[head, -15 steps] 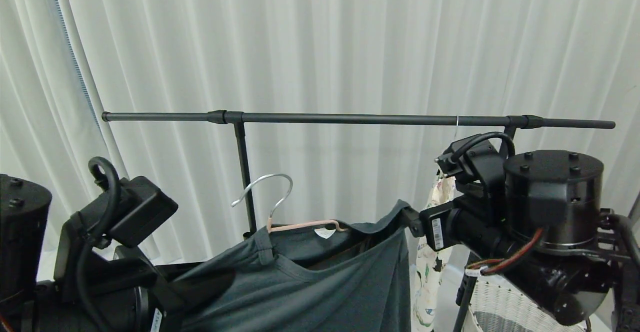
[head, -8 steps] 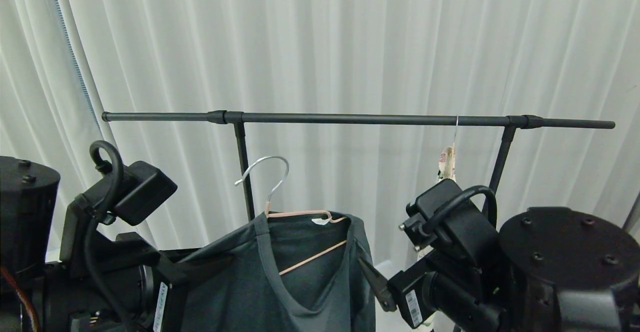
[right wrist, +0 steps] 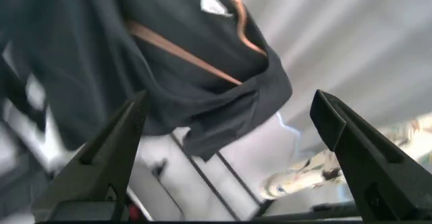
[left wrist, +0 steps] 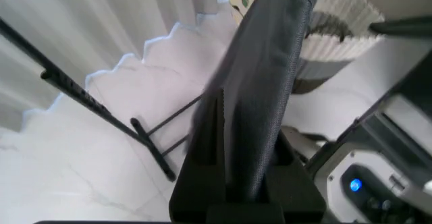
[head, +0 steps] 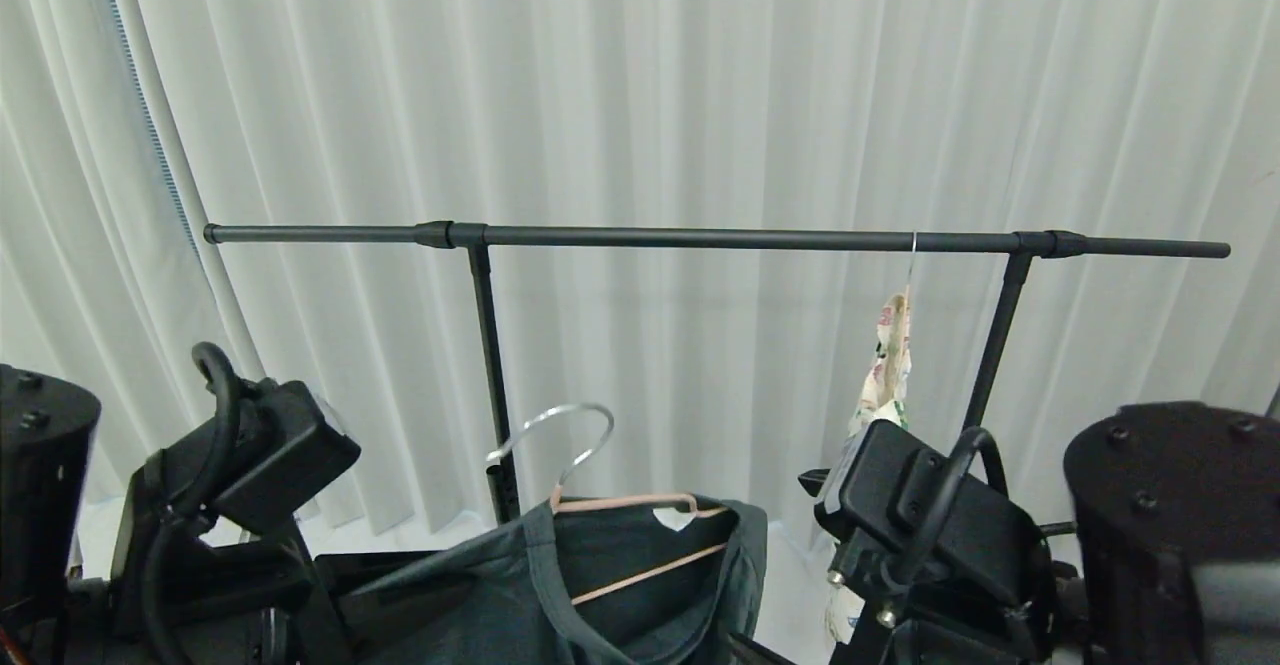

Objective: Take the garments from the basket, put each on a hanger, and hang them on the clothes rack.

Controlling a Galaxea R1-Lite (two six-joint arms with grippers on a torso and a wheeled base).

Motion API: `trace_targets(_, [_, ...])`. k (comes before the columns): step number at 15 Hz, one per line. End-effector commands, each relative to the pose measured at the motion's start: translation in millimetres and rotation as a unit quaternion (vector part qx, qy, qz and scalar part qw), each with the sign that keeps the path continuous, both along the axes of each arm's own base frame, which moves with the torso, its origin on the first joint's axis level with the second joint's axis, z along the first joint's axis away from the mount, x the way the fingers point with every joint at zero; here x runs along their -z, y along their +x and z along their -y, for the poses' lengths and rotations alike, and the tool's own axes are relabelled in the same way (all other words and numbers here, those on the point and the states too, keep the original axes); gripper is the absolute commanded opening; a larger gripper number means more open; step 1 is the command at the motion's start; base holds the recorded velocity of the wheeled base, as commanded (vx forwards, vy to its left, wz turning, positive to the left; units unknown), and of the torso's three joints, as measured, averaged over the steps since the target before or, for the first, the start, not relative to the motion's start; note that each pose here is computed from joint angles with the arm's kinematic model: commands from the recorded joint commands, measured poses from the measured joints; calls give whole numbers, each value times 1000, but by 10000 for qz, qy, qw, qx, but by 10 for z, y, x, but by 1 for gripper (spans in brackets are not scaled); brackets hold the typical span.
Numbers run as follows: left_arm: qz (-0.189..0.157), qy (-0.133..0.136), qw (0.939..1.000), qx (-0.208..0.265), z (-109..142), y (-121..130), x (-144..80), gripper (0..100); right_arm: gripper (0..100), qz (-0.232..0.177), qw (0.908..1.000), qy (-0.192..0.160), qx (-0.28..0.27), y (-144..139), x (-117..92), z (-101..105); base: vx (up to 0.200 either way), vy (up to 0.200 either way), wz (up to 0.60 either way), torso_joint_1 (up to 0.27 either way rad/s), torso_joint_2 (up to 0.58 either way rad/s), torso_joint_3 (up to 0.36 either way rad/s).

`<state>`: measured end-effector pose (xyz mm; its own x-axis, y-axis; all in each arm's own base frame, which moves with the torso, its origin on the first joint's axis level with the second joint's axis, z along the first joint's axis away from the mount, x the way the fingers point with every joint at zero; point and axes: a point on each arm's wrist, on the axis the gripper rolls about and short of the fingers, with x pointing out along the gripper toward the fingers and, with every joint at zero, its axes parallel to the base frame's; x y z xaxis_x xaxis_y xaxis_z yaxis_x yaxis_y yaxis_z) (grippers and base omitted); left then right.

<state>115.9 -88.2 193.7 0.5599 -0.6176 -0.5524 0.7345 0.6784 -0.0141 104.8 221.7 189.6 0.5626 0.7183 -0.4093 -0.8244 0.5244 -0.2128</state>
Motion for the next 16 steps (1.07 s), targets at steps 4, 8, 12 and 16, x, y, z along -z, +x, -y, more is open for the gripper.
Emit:
trace_targets(4, [104,-193,9957,901,-35,-186,21,0,100,-91,9931,-5,-1169,52,-158,58,0,0,0,0,0,0])
trace_targets(8, [240,-287,9913,1263,-12,-303,-22,0,100,-315,9838,-336,-1733,40,16,-235,0,0,0,0,0,0])
trace_targets(12, [303,-340,9888,1423,-8,-355,-42,0,100,-400,9806,-474,-1859,41,114,-417,0,0,0,0,0,0])
trace_targets(16, [322,-354,9887,1423,-14,-361,-47,0,100,-400,9806,-474,-1859,48,115,-434,0,0,0,0,0,0])
